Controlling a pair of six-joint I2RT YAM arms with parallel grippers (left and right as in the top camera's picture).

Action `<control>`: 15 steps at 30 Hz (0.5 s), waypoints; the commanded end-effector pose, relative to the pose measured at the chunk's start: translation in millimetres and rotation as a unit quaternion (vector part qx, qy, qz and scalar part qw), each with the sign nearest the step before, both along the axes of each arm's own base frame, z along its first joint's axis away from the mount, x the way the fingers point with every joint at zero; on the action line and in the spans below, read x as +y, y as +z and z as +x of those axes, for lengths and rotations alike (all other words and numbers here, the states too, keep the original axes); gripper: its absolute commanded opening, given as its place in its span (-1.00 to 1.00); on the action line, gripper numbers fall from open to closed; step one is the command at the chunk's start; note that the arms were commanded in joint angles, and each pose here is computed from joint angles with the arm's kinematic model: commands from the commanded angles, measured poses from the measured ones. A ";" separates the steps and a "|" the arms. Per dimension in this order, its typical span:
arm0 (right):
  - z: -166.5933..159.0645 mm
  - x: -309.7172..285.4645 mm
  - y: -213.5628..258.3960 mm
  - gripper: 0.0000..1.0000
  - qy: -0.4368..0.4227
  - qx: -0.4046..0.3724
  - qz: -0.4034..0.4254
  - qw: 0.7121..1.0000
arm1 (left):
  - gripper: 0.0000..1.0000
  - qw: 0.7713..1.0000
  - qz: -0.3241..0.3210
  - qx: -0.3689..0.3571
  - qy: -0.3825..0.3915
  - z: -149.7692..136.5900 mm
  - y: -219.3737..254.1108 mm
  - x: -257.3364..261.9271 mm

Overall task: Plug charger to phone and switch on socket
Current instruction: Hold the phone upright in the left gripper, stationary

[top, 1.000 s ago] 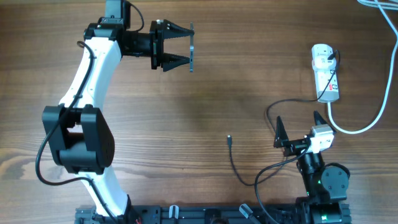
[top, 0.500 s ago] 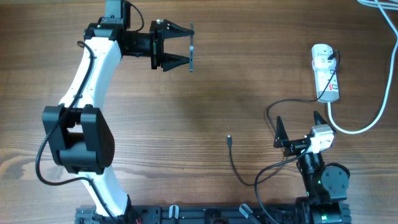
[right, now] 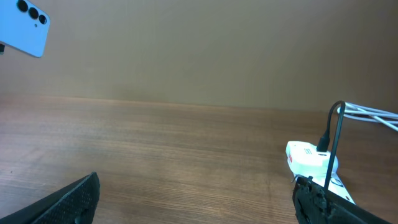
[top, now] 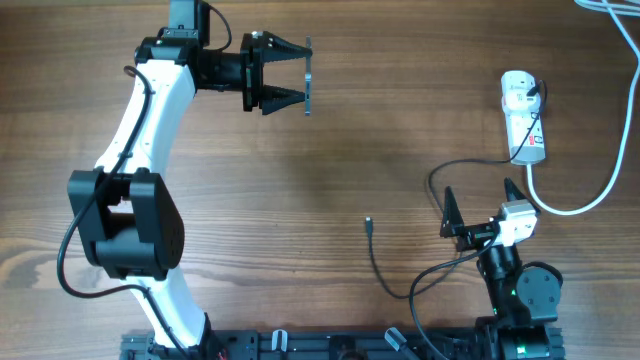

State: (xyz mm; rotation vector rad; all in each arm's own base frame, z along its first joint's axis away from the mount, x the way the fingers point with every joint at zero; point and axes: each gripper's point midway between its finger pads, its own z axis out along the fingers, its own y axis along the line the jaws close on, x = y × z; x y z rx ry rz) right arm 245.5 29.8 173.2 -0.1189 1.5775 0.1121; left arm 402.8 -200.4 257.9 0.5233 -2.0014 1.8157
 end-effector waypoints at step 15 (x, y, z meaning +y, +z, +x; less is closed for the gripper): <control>0.1 -0.7 -0.2 0.99 -0.001 0.000 0.003 1.000 | 0.26 0.999 -0.026 -0.018 -0.010 -8.9 24.8 1.1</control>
